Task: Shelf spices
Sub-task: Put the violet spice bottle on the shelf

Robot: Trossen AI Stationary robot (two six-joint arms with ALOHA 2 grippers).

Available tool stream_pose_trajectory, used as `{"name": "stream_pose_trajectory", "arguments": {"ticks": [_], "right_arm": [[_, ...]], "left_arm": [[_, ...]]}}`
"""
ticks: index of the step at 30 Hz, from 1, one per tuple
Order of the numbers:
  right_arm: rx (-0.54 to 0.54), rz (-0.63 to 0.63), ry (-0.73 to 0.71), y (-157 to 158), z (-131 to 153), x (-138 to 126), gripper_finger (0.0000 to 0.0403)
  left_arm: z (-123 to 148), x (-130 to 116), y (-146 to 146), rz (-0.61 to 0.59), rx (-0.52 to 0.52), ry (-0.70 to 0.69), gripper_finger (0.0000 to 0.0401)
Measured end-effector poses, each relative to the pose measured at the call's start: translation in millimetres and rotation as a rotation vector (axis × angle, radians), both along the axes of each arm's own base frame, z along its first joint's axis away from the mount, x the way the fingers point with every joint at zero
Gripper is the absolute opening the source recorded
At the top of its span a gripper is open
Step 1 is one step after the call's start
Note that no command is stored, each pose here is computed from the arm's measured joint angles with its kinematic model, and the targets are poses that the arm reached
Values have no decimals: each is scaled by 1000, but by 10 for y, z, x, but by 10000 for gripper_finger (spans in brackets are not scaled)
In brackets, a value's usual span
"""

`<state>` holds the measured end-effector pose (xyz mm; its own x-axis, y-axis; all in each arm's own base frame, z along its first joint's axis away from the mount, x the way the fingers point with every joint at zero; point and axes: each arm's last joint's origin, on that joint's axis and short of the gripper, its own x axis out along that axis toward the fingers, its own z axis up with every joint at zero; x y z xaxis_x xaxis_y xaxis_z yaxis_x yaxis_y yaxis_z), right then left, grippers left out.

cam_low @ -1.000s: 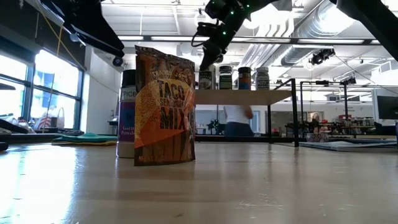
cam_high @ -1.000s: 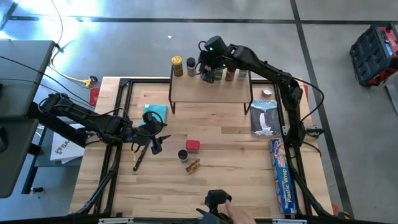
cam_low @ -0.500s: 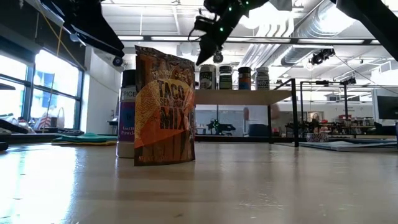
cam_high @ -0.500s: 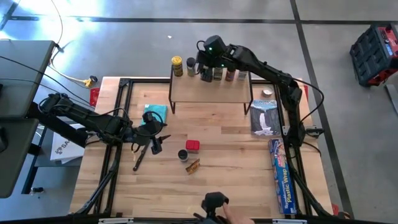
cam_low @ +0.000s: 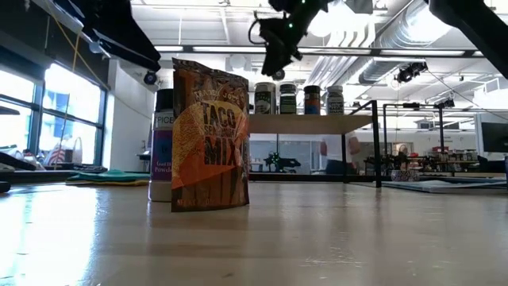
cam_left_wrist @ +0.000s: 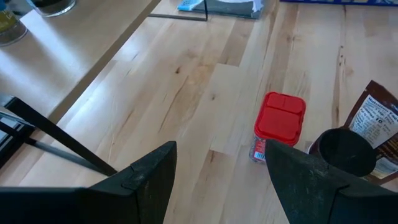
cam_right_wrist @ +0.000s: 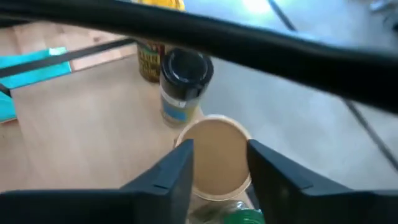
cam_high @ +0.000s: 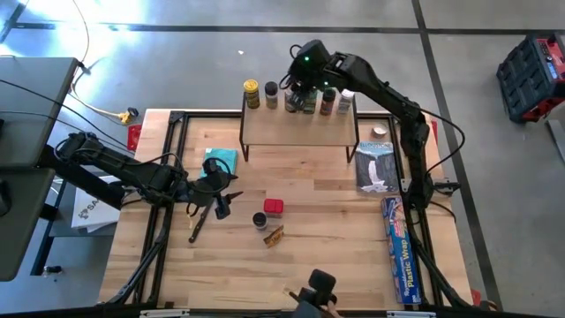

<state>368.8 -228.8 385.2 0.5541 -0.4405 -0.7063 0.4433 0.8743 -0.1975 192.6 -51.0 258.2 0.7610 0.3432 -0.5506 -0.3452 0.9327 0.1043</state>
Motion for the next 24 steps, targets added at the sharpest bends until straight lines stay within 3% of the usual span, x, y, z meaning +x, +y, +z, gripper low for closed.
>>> {"name": "stream_pose_trajectory", "arguments": {"ticks": [5, 11, 24], "right_arm": [[35, -21, 19, -93, -205, 91, 69], [26, -12, 6, -153, -261, 139, 20], [47, 128, 9, -110, -230, 129, 0]], "left_arm": [[6, 6, -2, -14, 15, -1, 238], [5, 6, -2, -14, 15, 0, 238], [6, 6, -2, -16, 13, -1, 238]]}}
